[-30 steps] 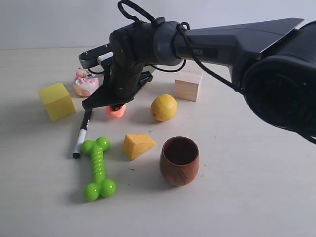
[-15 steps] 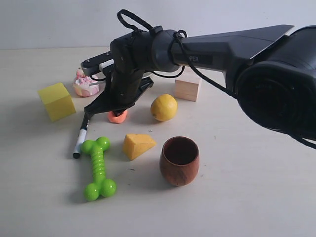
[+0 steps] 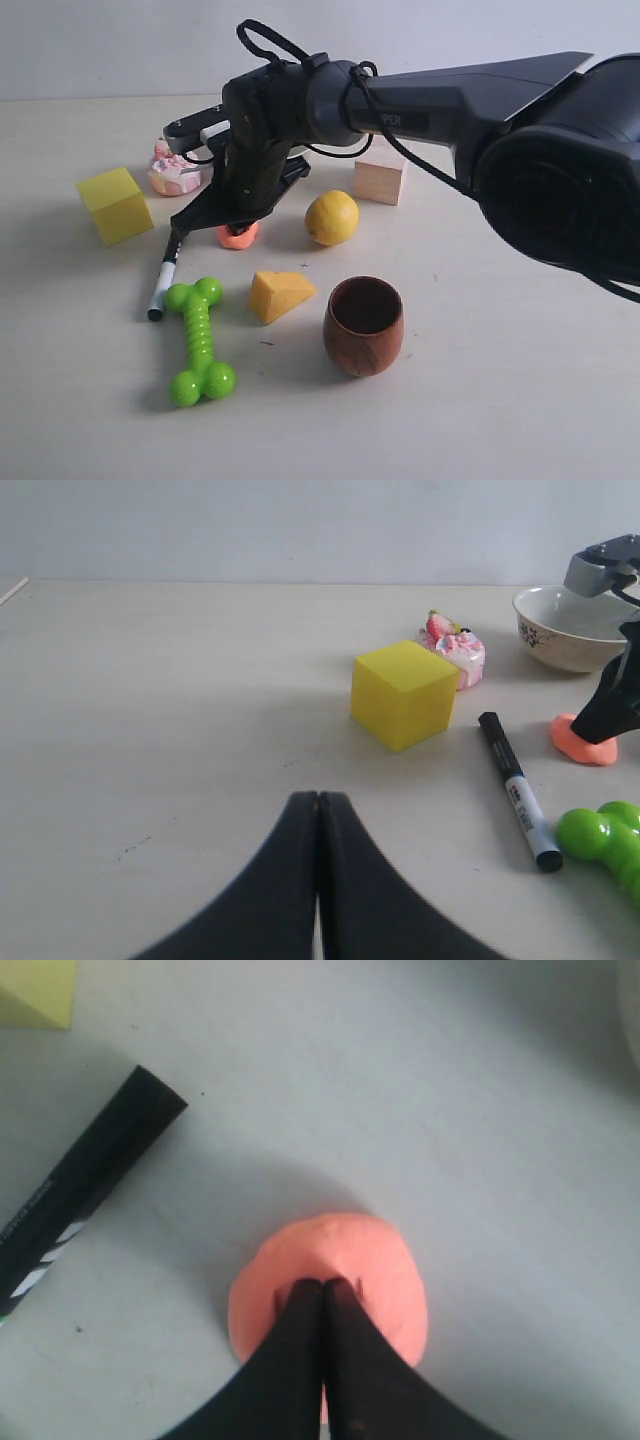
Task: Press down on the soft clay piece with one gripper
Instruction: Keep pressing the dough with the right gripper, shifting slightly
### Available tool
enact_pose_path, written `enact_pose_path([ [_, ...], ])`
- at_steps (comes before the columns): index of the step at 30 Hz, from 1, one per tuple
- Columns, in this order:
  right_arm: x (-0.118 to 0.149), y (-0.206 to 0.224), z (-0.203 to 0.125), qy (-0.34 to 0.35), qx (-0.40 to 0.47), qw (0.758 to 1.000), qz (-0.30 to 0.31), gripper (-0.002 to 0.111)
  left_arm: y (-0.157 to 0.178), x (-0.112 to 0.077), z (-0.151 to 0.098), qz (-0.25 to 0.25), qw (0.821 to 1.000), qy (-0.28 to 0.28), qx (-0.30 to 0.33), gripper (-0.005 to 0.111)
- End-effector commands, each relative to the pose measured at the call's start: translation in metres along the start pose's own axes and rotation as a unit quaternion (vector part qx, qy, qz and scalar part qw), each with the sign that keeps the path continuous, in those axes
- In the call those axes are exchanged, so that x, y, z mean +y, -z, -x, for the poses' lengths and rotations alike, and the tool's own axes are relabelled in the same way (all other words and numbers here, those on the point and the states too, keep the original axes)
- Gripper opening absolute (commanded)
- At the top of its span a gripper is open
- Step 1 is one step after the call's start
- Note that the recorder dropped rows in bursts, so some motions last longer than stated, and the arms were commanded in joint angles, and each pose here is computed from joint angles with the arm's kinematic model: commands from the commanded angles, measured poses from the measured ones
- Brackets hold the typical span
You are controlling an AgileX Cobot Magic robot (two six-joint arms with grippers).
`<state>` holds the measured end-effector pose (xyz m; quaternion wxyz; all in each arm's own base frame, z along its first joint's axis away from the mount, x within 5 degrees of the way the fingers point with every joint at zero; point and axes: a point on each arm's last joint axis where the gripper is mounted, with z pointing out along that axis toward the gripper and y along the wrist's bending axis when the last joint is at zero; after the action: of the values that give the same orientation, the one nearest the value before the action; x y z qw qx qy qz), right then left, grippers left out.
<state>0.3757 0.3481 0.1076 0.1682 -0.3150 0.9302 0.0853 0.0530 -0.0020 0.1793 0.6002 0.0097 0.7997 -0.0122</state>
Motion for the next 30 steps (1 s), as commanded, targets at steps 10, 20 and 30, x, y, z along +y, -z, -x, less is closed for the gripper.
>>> enact_pose_path([
  [10,-0.0003,-0.0073,-0.0071,0.0,0.029,1.0,0.0,0.0,0.0004,-0.0004,0.0019,-0.003,1.0,0.001,-0.008,0.0],
  [20,0.0027,-0.0073,-0.0072,-0.005,0.029,0.999,0.016,0.0,0.0004,-0.0004,0.0019,-0.003,1.0,0.001,-0.008,0.0],
  [30,0.0024,-0.0073,-0.0075,-0.002,0.031,0.999,0.015,0.001,0.0004,-0.0004,0.0019,-0.003,1.0,0.001,-0.008,0.0],
])
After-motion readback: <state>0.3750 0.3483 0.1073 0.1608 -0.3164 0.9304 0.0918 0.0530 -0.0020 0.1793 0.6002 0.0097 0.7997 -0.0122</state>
